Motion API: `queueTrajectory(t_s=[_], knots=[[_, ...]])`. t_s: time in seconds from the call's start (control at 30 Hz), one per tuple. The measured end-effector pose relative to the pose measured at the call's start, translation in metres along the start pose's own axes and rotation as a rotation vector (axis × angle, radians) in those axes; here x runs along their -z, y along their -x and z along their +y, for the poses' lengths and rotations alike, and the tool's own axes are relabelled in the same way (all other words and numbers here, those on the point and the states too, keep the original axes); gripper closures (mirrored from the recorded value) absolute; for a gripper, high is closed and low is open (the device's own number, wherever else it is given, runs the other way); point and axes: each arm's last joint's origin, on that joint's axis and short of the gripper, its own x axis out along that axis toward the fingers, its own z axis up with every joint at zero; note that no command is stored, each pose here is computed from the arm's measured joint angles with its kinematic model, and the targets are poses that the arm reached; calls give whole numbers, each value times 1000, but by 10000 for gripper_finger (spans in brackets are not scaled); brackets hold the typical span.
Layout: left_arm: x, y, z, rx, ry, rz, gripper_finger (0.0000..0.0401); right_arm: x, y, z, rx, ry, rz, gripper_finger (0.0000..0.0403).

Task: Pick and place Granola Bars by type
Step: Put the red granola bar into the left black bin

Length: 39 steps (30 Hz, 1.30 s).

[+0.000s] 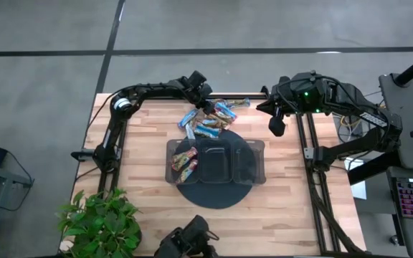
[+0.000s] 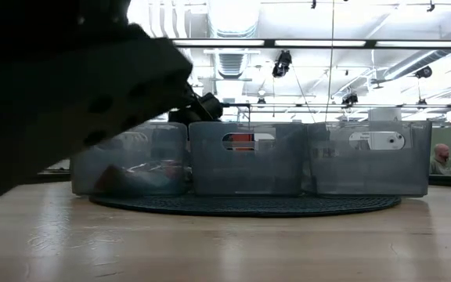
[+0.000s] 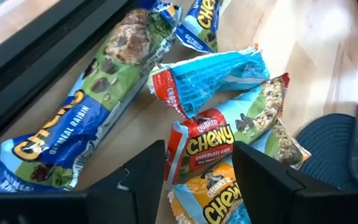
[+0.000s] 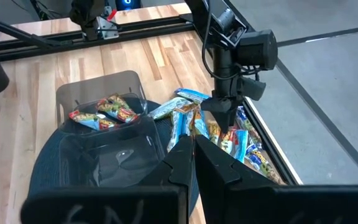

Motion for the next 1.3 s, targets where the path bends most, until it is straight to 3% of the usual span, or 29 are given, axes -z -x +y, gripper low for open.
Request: queueTrajectory(t_s=[0.6,0.73,0.93,1.3], knots=[[-18,10,-9,74,-21,-41,231,0,0,0,0,15,0,394],[-20,11,-14,182,3,-33,231,0,0,0,0,16,-1,394],[-20,10,-17,181,28,-31,231,0,0,0,0,18,-2,394],[-28,5,-44,227,-54,-40,231,0,0,0,0,15,-3,394]])
